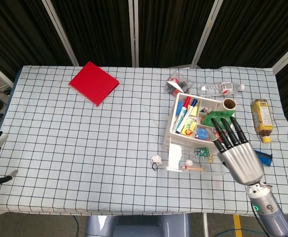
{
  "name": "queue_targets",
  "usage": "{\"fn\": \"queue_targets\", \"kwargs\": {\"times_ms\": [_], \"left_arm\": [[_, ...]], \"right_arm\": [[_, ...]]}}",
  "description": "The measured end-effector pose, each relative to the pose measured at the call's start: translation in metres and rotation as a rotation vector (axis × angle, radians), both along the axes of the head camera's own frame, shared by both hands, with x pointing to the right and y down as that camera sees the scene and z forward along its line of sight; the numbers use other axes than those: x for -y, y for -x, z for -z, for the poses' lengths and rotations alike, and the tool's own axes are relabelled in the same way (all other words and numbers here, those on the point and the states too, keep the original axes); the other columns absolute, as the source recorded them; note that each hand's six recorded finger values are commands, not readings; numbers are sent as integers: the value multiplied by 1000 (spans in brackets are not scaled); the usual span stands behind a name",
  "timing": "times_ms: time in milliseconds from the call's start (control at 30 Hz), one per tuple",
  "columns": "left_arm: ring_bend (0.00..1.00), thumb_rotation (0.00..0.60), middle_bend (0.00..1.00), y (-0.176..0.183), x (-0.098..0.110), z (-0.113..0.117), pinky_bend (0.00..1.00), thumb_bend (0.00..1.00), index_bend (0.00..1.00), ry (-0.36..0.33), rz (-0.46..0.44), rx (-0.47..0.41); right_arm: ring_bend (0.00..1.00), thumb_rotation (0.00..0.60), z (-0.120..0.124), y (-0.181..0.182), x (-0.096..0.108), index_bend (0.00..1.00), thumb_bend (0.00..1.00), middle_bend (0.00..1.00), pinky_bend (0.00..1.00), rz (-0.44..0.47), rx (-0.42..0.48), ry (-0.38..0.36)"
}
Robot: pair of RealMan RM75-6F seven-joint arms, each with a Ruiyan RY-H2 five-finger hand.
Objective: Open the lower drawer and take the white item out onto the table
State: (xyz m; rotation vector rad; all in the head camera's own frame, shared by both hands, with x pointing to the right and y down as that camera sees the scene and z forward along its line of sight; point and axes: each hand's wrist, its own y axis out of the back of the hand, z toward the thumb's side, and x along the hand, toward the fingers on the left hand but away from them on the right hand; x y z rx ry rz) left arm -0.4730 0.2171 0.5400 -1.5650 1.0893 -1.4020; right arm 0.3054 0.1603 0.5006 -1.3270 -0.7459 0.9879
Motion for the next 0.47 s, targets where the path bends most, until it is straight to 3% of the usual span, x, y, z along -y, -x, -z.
{"fn": "queue_targets", "kwargs": {"times_ms": [333,467], "left_arm": [[0,600,0,0,-6,-4,0,122,0,2,-8,12],[0,600,0,3,-7,-4,0,123,0,-1,-4,15]], "right_arm": [[0,600,-18,-88,-34,0,79,0,0,-199,92,59],[0,600,-23,-106,-47,0,79,0,0,-265,102,71]]}}
